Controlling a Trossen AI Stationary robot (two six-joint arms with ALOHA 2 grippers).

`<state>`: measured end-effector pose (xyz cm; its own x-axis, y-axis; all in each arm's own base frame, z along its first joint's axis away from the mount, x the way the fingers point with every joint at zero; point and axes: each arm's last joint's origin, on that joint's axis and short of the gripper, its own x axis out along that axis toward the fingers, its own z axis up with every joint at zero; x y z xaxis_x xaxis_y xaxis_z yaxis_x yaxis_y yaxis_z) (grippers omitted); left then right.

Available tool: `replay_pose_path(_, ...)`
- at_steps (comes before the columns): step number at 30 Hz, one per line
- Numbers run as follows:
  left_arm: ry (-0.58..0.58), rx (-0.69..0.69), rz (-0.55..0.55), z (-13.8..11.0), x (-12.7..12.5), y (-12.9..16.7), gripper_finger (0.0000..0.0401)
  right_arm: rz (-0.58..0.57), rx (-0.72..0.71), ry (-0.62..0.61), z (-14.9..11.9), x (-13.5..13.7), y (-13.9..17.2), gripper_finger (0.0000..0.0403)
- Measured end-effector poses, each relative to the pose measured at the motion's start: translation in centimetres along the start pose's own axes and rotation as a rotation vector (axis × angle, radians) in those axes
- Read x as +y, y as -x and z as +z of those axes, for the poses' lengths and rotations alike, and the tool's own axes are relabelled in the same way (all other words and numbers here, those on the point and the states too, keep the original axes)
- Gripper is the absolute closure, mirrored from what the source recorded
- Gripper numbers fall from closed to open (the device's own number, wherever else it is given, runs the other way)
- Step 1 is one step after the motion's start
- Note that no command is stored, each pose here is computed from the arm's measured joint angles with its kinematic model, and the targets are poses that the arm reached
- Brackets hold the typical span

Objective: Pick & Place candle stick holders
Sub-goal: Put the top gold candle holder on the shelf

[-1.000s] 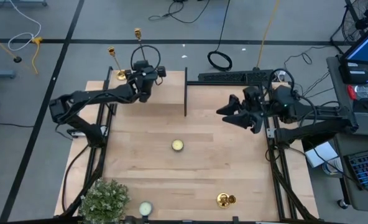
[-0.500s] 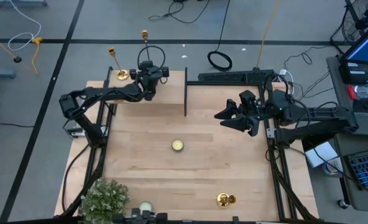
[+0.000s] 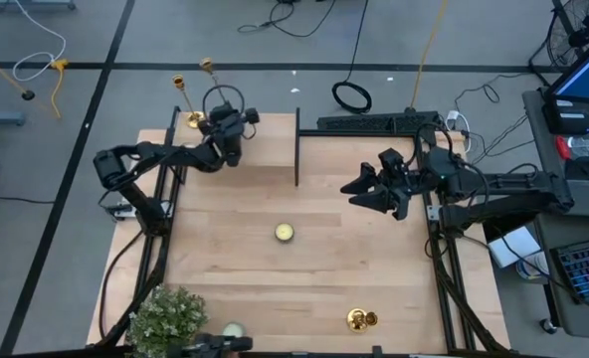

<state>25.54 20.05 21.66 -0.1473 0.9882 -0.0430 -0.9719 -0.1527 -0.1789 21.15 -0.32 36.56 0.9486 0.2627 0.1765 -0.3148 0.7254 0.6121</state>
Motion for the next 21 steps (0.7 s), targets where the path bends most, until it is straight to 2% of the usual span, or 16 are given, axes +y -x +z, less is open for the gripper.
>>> replay_pose_path(3, -0.012, -0.023, -0.009, -0.36, 0.45, 0.35, 0.0390, 0.006, 0.009, 0.001, 0.12, -0.17, 0.08, 0.0181)
replay_pose_path(7, -0.083, -0.028, -0.034, -0.15, 0.18, 0.41, 0.0390, -0.003, 0.008, 0.010, 0.19, -0.31, 0.13, 0.0181)
replay_pose_path(21, -0.117, -0.028, -0.060, 0.04, 0.10, 0.09, 0.0390, -0.009, 0.003, 0.020, 0.20, -0.34, 0.12, 0.0181)
